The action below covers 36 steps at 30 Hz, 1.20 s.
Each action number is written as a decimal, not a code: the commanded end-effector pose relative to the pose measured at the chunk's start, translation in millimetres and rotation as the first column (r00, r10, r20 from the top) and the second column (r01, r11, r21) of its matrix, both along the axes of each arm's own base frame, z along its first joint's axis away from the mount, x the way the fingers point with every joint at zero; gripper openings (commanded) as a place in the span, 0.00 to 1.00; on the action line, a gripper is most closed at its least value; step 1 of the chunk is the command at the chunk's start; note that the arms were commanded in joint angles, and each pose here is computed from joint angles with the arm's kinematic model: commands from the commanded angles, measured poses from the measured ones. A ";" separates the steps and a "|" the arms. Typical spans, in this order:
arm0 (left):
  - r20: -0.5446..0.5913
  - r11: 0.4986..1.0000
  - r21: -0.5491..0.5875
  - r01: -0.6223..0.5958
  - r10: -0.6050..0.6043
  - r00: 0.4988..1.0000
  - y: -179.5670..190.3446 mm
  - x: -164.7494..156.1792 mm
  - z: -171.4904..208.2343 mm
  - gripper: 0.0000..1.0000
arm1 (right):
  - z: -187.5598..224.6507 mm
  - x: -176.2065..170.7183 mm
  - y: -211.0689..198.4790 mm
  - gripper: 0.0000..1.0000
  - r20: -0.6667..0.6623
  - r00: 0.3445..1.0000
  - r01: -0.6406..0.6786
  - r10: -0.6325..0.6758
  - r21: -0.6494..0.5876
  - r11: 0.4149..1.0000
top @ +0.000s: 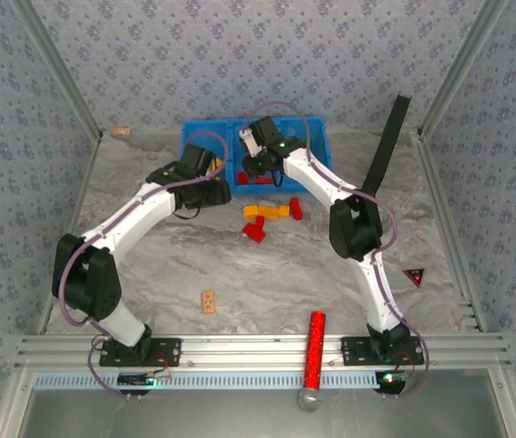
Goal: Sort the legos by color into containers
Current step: Place the lego in the container, then pick up the lego from the center of the table.
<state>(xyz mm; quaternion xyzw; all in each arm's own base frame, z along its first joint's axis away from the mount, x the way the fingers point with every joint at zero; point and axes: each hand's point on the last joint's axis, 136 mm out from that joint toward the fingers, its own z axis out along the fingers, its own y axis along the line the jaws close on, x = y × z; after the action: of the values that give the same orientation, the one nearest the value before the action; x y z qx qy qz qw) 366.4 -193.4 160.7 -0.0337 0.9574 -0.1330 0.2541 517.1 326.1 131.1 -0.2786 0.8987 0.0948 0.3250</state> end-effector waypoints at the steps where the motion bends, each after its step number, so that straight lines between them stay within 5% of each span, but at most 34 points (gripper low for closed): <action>1: -0.002 1.000 0.018 0.011 -0.011 1.000 -8.0 -10.6 -5.6 0.66 | -5.8 8.6 -1.3 0.32 -0.012 0.999 0.031 -0.031 -0.003 1.000; 11: -0.032 0.983 0.113 0.141 -0.138 0.990 -55.4 -15.3 -39.5 0.66 | -30.4 8.7 3.6 0.42 -0.064 0.998 0.022 -0.022 0.005 1.000; 25: -0.045 0.984 0.096 0.150 -0.146 0.988 -92.4 18.3 -66.1 0.66 | 59.0 -10.3 -8.7 0.51 0.027 1.000 -0.014 0.011 0.110 0.994; 36: -0.082 0.986 0.119 0.116 -0.107 0.991 -104.4 37.9 -90.7 0.69 | 108.0 -64.7 -43.6 0.60 0.068 0.998 -0.024 0.017 0.098 0.995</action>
<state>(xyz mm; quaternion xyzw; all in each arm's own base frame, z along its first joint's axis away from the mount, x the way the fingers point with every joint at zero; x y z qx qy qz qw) 397.8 -290.9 74.8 0.0363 0.9721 -0.0906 0.2132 481.8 279.0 220.1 -0.2571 0.8862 0.1106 0.3693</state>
